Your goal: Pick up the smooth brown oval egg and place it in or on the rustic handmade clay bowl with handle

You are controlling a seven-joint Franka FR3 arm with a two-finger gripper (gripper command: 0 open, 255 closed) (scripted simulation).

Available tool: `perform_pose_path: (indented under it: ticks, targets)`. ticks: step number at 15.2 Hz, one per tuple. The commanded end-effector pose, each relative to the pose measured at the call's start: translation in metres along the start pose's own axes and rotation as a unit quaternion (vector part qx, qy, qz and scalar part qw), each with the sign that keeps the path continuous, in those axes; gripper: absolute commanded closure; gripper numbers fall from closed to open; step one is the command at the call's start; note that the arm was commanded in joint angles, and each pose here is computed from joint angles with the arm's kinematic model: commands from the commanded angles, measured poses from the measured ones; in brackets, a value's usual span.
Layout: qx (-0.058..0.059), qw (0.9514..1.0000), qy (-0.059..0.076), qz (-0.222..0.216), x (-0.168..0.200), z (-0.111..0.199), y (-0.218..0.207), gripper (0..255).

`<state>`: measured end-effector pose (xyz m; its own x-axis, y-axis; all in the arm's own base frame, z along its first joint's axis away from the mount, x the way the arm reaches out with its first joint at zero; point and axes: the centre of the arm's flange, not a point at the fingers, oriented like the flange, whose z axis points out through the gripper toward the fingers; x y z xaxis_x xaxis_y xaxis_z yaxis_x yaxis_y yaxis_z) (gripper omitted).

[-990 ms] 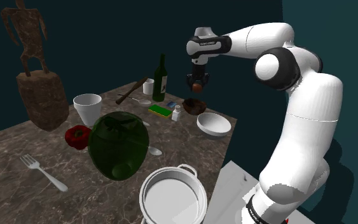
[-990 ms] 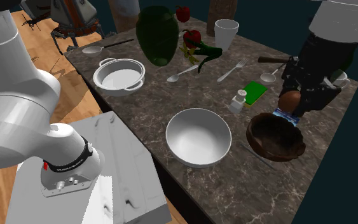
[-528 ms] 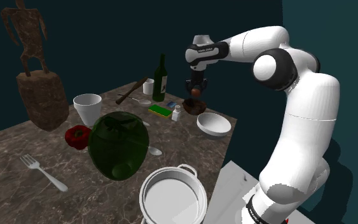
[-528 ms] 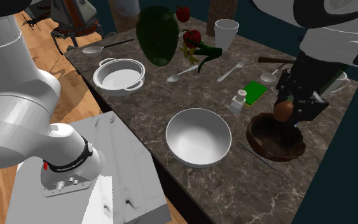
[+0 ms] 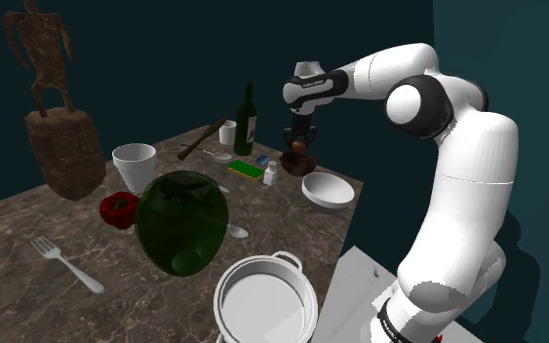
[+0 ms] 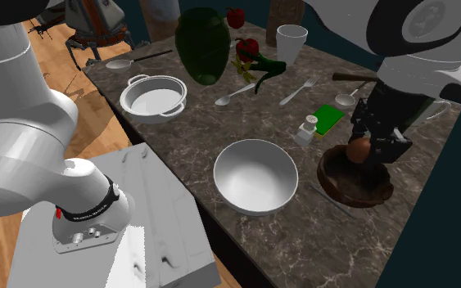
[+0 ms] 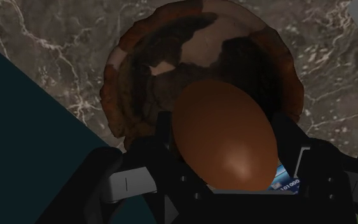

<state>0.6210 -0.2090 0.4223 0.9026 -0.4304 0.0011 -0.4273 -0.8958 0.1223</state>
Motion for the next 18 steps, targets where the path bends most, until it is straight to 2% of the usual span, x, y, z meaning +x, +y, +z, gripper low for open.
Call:
perform_pose_path:
  ticks: [1, 3, 4, 9, 13, 18]
  targets:
    - [0.000, 1.0000, 0.000, 0.000, 0.000, 0.000, 0.000, 255]
    - [0.000, 1.0000, 0.000, 0.000, 0.000, 0.000, 0.000, 255]
    - [0.000, 1.0000, 0.000, 0.000, 0.000, 0.000, 0.000, 0]
    - [0.000, 1.0000, 0.000, 0.000, 0.000, 0.000, 0.000, 0]
    - [0.000, 1.0000, 0.000, 0.000, 0.000, -0.050, 0.000, 0]
    - [0.000, 1.0000, 0.000, 0.000, 0.000, -0.050, 0.000, 0]
